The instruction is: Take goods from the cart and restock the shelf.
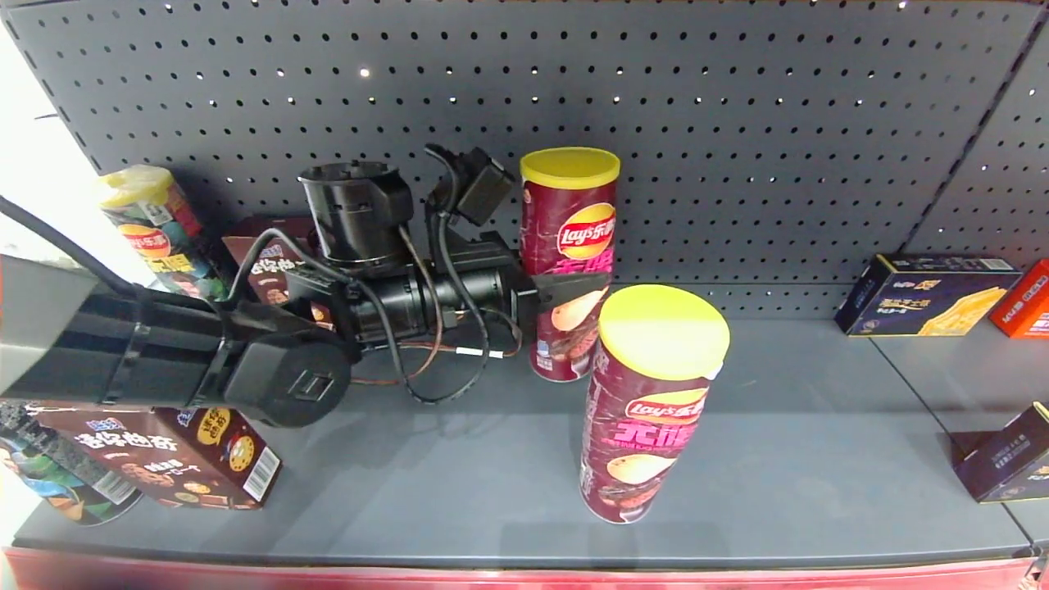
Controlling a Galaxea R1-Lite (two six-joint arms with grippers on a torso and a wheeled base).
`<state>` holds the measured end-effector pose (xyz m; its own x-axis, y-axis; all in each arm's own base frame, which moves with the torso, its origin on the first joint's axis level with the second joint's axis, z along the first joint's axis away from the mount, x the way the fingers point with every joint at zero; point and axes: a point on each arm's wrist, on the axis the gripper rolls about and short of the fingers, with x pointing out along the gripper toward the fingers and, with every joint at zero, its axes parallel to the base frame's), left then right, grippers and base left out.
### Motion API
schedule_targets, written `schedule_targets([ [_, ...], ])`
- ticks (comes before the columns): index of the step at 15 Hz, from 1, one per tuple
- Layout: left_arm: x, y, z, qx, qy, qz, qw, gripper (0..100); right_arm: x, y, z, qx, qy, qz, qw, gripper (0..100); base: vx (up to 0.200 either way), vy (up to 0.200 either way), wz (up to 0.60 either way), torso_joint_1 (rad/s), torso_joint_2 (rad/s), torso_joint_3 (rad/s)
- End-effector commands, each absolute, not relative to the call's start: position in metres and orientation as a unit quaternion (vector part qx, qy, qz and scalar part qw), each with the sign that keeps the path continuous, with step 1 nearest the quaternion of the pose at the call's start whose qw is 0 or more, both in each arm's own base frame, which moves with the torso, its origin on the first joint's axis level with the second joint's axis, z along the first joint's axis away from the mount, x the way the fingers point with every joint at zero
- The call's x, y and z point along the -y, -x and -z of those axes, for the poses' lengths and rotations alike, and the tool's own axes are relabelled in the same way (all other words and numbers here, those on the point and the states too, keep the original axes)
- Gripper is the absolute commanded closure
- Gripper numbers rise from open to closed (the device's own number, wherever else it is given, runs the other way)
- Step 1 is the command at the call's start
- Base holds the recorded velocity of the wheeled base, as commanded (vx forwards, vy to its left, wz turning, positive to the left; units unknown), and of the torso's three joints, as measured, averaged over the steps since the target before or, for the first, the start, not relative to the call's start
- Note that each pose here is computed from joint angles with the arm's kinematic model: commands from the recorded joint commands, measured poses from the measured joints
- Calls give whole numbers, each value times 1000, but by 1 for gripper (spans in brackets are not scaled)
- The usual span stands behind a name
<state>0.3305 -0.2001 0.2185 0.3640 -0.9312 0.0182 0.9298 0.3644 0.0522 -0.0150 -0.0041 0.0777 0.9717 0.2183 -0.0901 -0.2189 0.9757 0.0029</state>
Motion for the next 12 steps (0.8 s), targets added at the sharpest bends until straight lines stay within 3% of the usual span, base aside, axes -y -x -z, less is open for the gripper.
schedule_targets([
  [1,209,-345,-206,15,-16,564,825,100,4,15,-78,-47,4,-110,993,0,0,0,0,0,0,0],
  [12,218,-371,-190,25,-35,559,828,100,4,15,-78,-46,4,-111,993,0,0,0,0,0,0,0],
])
